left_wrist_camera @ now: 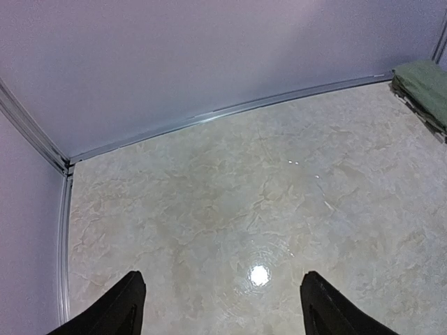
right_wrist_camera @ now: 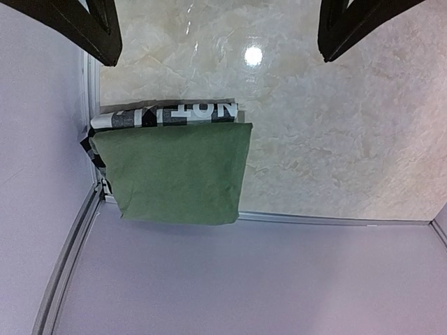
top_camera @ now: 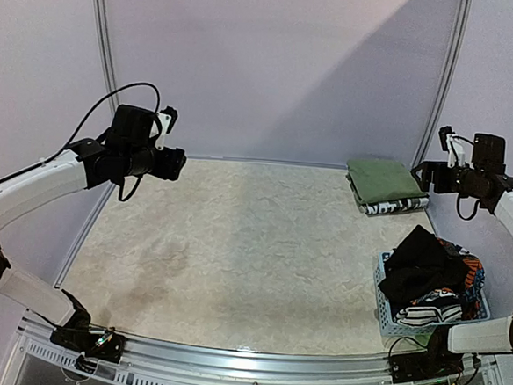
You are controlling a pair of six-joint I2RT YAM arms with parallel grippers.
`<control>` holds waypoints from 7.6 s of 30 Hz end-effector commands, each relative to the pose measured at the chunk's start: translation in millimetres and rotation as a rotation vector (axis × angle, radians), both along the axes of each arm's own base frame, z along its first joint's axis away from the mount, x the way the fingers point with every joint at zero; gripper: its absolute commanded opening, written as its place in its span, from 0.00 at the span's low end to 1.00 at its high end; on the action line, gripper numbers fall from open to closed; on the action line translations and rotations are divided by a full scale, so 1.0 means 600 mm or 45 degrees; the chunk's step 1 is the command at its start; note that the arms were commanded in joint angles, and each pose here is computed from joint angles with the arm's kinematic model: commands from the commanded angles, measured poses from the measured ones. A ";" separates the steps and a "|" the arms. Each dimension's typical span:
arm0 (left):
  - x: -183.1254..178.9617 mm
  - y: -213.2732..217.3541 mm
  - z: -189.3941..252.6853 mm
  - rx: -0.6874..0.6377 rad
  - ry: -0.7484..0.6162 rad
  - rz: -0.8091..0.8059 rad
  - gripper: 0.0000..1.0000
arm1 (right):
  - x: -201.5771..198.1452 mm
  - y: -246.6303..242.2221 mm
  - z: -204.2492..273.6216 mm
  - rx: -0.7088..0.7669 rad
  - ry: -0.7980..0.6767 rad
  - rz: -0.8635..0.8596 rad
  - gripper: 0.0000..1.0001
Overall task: Fold and stack the mixed laundry pile
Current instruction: Pick up the crumpled shirt from the bin, then place the crumpled shirt at the center of the board, then pick up the crumpled shirt from the center of the board.
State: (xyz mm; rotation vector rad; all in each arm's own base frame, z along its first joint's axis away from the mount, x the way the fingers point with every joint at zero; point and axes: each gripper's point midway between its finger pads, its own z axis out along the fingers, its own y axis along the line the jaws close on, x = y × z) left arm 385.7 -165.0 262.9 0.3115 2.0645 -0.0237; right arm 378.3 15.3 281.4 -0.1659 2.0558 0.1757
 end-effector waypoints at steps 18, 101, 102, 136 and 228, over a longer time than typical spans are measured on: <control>-0.101 -0.205 -0.036 -0.136 0.189 -0.646 0.89 | -0.193 0.013 -0.090 -0.384 0.737 0.485 0.72; -0.124 -0.015 -0.018 -0.035 0.164 -0.181 0.90 | 0.245 0.318 -0.045 -0.152 0.377 0.473 0.65; -0.126 -0.021 -0.028 -0.033 0.194 -0.200 0.90 | 0.237 0.311 -0.066 -0.123 0.419 0.478 0.65; -0.252 0.002 -0.381 -0.065 1.037 0.149 0.81 | -0.354 0.487 -0.428 -1.075 0.507 1.985 0.50; -0.161 0.002 -0.175 -0.519 0.561 0.194 0.63 | 0.050 0.709 -0.197 -0.534 0.179 1.316 0.46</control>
